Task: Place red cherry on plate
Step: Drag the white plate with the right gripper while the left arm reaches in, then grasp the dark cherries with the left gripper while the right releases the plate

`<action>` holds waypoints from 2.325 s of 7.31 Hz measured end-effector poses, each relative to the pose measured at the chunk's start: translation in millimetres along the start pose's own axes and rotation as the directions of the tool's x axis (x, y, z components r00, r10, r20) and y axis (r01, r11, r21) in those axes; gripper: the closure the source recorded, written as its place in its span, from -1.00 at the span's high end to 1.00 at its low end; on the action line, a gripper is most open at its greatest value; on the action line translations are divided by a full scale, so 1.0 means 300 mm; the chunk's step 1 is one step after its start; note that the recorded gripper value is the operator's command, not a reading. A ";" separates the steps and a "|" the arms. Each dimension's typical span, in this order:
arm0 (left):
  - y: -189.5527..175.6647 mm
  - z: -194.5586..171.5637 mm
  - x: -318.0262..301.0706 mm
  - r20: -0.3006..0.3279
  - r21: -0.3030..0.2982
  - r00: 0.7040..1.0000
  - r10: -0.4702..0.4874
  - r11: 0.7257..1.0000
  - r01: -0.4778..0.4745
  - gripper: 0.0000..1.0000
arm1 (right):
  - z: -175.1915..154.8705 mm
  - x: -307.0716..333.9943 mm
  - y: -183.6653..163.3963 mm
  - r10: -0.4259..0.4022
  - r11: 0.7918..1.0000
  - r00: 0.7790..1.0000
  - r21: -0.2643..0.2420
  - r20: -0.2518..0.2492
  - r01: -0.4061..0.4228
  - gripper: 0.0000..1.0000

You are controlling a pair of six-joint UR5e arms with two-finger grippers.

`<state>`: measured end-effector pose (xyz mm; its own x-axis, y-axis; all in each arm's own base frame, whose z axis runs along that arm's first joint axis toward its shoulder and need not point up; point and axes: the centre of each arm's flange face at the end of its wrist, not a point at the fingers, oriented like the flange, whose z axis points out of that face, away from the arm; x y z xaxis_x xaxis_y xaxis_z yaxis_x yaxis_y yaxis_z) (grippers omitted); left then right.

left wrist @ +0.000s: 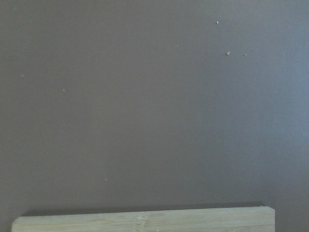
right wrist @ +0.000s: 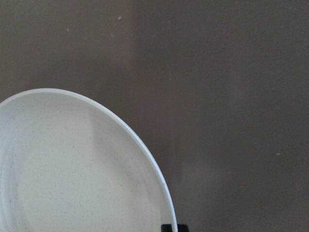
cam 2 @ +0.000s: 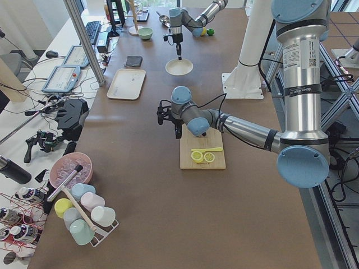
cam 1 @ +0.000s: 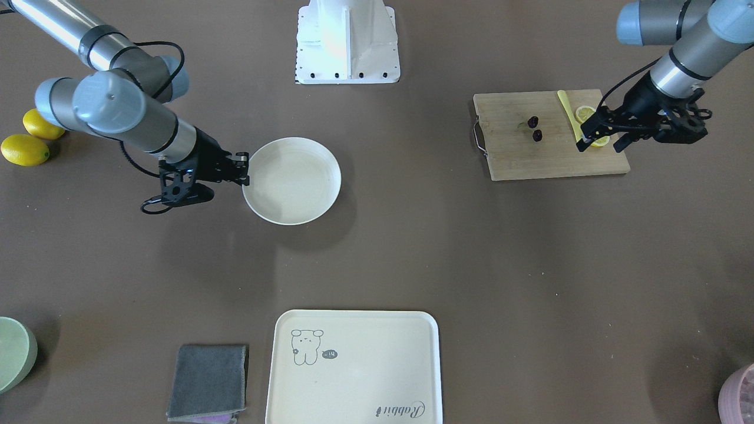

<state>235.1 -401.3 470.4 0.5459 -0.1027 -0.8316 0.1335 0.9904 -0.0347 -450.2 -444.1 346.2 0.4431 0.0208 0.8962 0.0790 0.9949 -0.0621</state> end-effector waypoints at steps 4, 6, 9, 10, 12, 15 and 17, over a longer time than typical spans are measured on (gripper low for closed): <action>0.248 0.210 0.076 0.083 -0.062 0.996 0.015 0.998 -0.010 0.63 | 0.148 -0.194 0.148 0.014 1.000 1.000 0.010 0.007 -0.014 -1.00; 0.295 0.240 0.064 0.102 -0.081 0.994 0.030 0.996 -0.021 0.27 | 0.173 -0.220 0.175 0.019 1.000 1.000 0.018 0.006 -0.020 -1.00; 0.305 0.254 0.050 0.114 -0.085 0.993 0.031 0.996 -0.021 0.24 | 0.176 -0.225 0.180 0.018 0.999 1.000 0.026 0.006 -0.018 -0.60; 0.305 0.257 0.053 0.113 -0.086 0.993 0.032 0.996 -0.023 0.24 | 0.175 -0.224 0.181 0.017 1.000 1.000 0.026 0.006 -0.018 -0.52; 0.309 0.267 0.069 0.109 -0.087 0.993 0.041 0.996 -0.031 0.04 | 0.177 -0.214 0.182 0.017 0.999 1.000 0.027 0.002 -0.017 0.98; 0.313 0.294 0.082 0.114 -0.083 0.992 0.051 0.996 -0.042 -0.62 | 0.162 -0.217 0.177 0.013 0.999 1.000 0.051 0.004 -0.013 0.98; 0.311 0.293 0.101 0.105 -0.081 0.993 0.055 0.996 -0.047 -1.00 | 0.145 -0.223 0.175 0.011 0.998 1.000 0.063 0.011 -0.012 0.98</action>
<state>336.8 -320.1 490.9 0.6363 -0.0572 -0.7694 0.0405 0.9983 -0.0407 -514.5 -388.9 302.1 0.4344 0.0327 0.9001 0.0170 0.9989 -0.0445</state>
